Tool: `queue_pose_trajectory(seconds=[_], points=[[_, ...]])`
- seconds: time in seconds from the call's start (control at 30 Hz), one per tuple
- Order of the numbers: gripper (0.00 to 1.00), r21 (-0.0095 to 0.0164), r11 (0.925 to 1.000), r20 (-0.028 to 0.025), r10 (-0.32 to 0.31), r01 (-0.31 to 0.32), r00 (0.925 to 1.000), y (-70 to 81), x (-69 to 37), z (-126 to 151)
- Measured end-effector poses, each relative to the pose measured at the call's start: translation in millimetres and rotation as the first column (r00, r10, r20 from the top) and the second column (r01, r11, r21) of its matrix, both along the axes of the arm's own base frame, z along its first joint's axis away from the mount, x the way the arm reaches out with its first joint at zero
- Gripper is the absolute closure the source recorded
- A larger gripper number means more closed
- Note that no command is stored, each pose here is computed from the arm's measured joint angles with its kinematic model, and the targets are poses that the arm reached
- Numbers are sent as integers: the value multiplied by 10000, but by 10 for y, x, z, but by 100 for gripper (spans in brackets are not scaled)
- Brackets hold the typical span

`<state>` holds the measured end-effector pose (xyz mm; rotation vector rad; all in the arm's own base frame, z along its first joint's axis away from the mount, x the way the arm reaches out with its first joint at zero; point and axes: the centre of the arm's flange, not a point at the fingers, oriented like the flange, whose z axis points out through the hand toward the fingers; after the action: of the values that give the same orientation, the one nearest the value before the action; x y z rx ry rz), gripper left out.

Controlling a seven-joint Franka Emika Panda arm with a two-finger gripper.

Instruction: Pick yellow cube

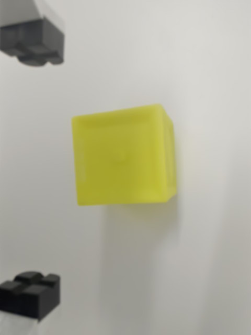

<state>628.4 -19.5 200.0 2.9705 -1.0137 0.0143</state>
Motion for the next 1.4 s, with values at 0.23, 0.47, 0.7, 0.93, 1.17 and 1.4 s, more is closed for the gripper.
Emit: queue_pose_trajectory(seconds=[0.23,0.47,0.7,0.93,1.17,1.4], points=[[0,20,9998,-37,192,-192,9998,33,34,-173],[0,37,9993,-73,365,-364,9993,66,62,-334],[0,42,9992,-77,391,-391,9992,70,67,-492],[0,45,9991,-89,416,-416,9991,73,69,-670],[0,49,9990,-91,443,-442,9990,77,75,-824],[0,52,9990,-92,454,-454,9989,79,77,-840]])
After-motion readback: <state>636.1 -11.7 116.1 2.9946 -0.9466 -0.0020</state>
